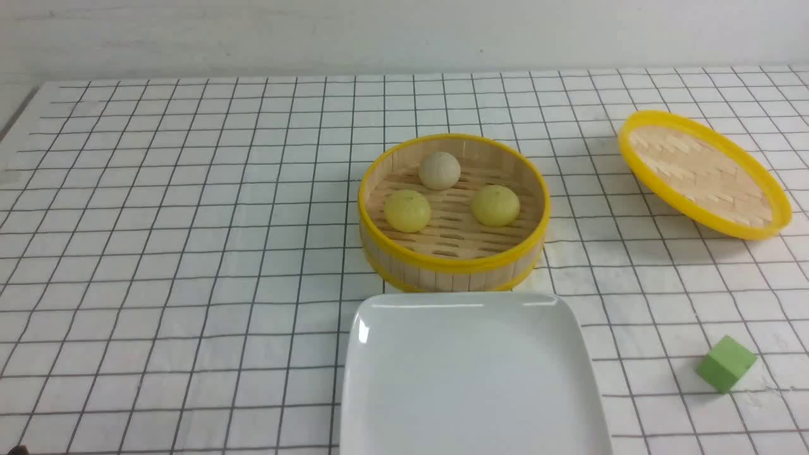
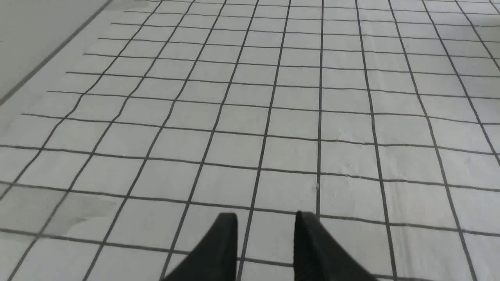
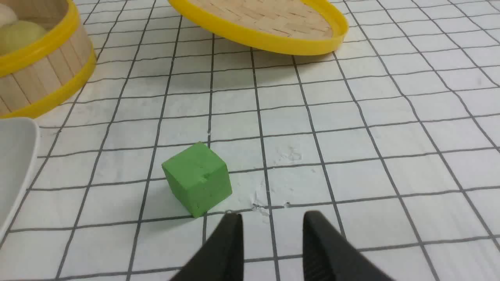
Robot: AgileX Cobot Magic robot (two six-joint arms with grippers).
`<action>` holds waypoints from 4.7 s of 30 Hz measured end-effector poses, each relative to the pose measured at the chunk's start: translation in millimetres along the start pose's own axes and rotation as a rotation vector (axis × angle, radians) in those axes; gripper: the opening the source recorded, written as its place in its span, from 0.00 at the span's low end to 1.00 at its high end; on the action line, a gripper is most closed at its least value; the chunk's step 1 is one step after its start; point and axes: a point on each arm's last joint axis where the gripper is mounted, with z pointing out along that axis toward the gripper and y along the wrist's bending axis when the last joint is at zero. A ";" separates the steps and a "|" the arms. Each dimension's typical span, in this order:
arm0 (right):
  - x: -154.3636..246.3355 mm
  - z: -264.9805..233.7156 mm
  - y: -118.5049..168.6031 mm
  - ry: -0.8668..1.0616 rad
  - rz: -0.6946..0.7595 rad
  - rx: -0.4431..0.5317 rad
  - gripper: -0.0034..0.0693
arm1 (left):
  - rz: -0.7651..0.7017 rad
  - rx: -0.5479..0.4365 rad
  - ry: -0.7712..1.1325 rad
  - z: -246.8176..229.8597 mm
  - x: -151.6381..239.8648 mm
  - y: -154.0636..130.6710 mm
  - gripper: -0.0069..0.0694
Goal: Put the steamed buns into the plate on the white-black tablecloth.
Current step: 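Reach toward a bun in the bamboo steamer with the right gripper, then move the steamed bun from the bamboo steamer onto the white plate with the right gripper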
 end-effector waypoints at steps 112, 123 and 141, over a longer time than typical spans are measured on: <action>-127.3 355.2 217.6 0.735 -0.389 -0.455 0.15 | -0.351 0.104 0.958 72.0 -110.6 -35.6 0.19; -199.2 224.0 198.2 0.858 -0.303 -0.584 0.08 | -0.354 0.102 0.955 72.2 -110.8 -35.6 0.21; -87.3 209.2 212.5 0.922 -0.250 -0.560 0.58 | -0.352 0.110 0.811 86.1 -124.7 -35.1 0.29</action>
